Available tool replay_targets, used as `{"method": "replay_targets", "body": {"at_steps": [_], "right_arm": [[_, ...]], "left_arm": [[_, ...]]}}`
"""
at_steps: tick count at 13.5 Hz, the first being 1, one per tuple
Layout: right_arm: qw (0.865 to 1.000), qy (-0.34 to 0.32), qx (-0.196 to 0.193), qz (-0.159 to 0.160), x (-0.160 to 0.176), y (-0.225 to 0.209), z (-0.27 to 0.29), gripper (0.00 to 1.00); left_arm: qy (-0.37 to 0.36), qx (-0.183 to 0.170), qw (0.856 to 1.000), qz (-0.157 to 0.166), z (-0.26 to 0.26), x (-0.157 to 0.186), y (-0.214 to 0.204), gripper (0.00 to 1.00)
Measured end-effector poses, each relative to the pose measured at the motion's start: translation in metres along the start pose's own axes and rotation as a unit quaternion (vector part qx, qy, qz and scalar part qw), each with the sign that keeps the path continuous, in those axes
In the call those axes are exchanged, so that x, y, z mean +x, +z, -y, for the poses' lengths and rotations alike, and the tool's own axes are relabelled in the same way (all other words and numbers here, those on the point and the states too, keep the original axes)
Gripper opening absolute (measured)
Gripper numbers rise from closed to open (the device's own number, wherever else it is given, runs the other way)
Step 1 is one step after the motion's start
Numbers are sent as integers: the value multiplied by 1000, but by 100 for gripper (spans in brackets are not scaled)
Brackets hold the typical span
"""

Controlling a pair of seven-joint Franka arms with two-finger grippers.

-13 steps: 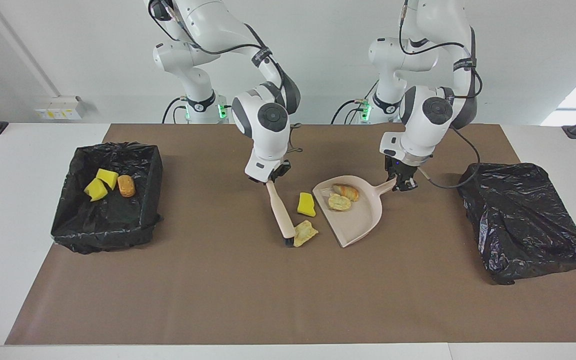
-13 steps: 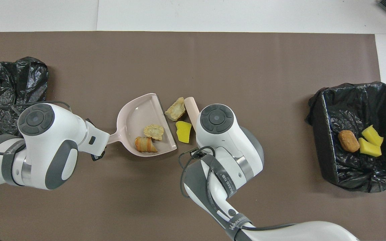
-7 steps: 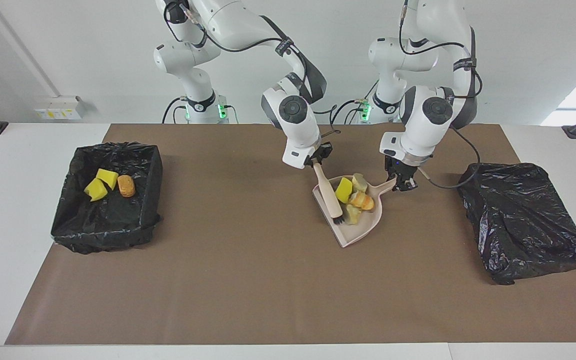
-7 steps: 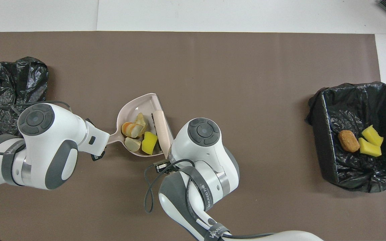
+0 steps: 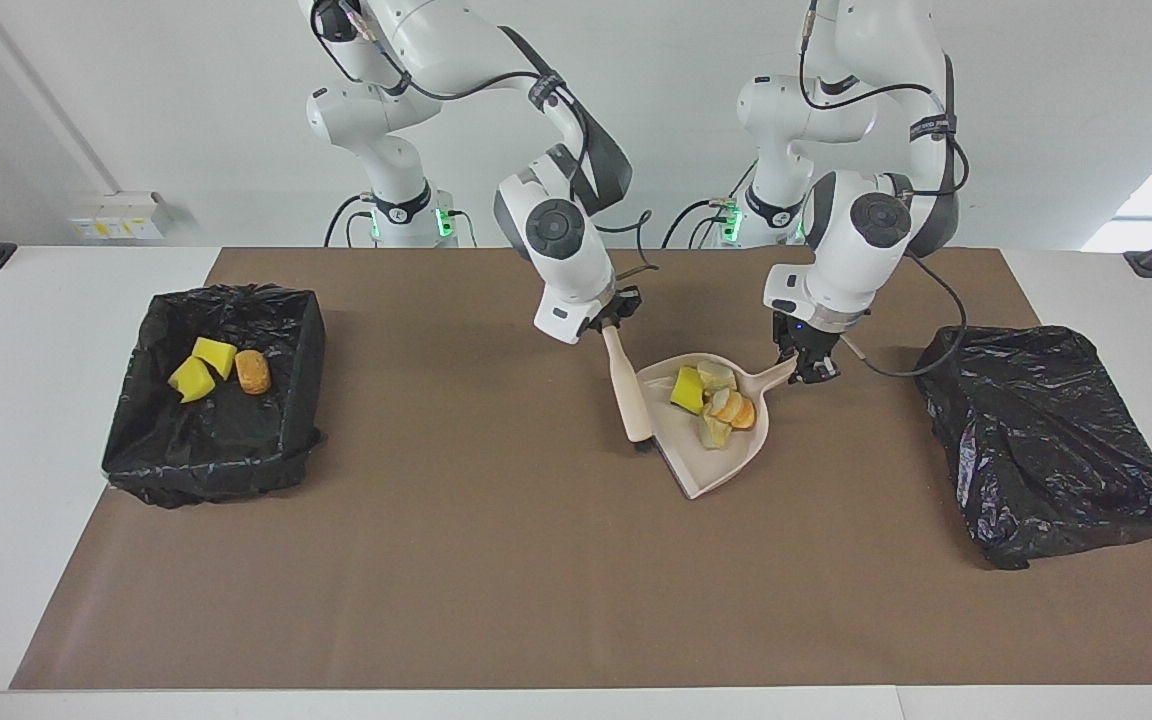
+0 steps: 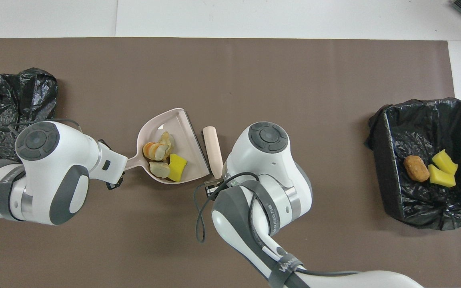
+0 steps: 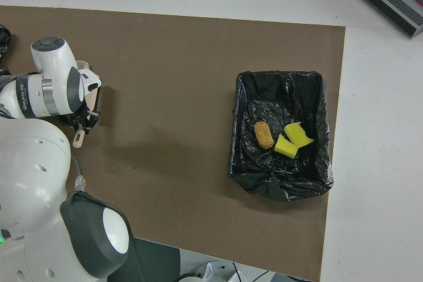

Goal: Sweep and dump trash in bin
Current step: 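Brush the last pieces into the dustpan with the right gripper, then tip the dustpan into the black bin while the right gripper withdraws the brush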

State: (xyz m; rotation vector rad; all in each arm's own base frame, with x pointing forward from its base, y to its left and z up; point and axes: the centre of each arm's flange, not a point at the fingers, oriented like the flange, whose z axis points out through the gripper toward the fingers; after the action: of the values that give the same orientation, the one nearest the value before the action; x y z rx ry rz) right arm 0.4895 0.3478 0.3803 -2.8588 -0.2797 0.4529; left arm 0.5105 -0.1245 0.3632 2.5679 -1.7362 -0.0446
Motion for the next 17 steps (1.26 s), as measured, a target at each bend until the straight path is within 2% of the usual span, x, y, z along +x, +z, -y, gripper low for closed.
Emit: {"method": "replay_targets", "body": {"at_steps": [3, 5, 8, 10, 14, 17], "right_arm": [[999, 25, -27, -6, -31, -50, -12, 27], [997, 52, -49, -15, -56, -48, 9, 27], [995, 70, -69, -22, -99, -18, 55, 27], [993, 83, -80, -23, -121, 4, 79, 27], [990, 96, -94, -46, -152, 60, 125, 27], [989, 94, -100, -58, -155, 115, 148, 27]], "left_arm": [[-23, 8, 1000, -12, 18, -15, -13, 31], [-36, 17, 999, -19, 33, -28, -29, 31], [-62, -3, 998, -26, 56, -61, -64, 31], [-46, -11, 998, -32, 74, -90, -89, 31], [-19, 0, 999, -46, 116, -167, -141, 31], [14, 16, 999, -49, 155, -235, -160, 31]]}}
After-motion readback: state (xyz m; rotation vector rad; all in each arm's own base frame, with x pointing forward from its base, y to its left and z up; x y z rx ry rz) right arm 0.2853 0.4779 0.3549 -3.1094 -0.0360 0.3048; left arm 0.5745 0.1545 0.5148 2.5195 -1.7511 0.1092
